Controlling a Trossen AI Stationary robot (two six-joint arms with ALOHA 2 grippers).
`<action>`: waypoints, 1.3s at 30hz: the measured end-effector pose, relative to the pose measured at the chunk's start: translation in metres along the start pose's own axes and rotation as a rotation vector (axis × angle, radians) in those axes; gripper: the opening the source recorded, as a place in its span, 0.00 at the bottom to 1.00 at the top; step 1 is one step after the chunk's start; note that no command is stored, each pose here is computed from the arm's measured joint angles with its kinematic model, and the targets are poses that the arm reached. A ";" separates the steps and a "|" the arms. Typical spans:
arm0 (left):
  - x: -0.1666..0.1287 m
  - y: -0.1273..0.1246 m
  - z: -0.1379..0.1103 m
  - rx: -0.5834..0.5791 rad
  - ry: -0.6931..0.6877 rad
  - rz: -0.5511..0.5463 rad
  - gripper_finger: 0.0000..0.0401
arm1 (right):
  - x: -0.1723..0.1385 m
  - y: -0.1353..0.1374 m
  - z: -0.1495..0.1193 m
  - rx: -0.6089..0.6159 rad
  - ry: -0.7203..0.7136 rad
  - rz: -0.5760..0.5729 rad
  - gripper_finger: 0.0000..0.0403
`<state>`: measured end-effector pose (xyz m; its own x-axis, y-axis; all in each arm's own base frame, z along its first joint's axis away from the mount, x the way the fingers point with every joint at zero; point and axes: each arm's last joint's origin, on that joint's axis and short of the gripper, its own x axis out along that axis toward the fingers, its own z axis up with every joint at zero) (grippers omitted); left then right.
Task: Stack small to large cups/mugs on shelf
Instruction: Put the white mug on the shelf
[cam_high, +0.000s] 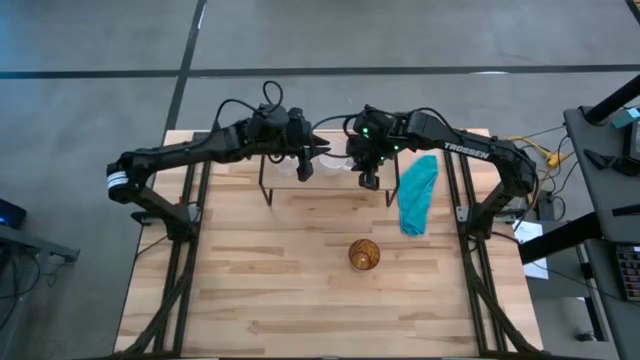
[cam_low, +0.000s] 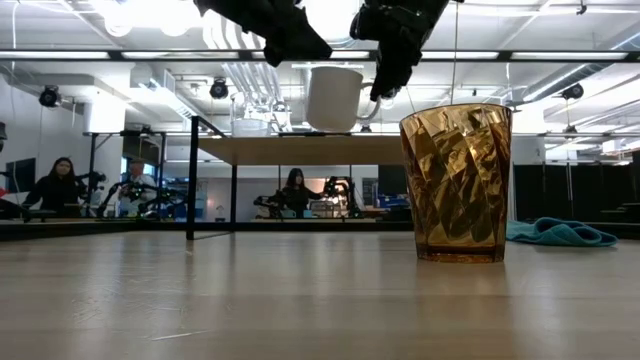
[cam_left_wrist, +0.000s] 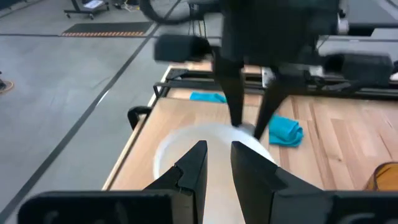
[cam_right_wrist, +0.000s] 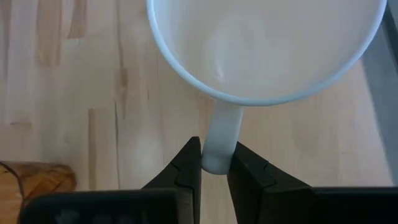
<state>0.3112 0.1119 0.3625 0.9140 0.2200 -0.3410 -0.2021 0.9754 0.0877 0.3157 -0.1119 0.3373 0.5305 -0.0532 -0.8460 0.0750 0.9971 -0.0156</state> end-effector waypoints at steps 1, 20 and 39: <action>0.000 0.000 -0.002 -0.001 0.006 0.000 0.15 | -0.001 -0.001 0.000 -0.007 -0.004 -0.001 0.12; 0.003 0.001 -0.015 -0.009 0.080 0.001 0.15 | -0.001 0.000 0.000 -0.020 0.000 0.028 0.12; 0.019 0.003 -0.028 -0.042 0.130 0.007 0.15 | -0.001 0.001 -0.002 -0.019 0.012 0.030 0.11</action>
<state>0.3185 0.1195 0.3303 0.8597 0.2235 -0.4593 -0.2253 0.9729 0.0516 0.3139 -0.1111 0.3371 0.5221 -0.0225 -0.8526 0.0432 0.9991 0.0001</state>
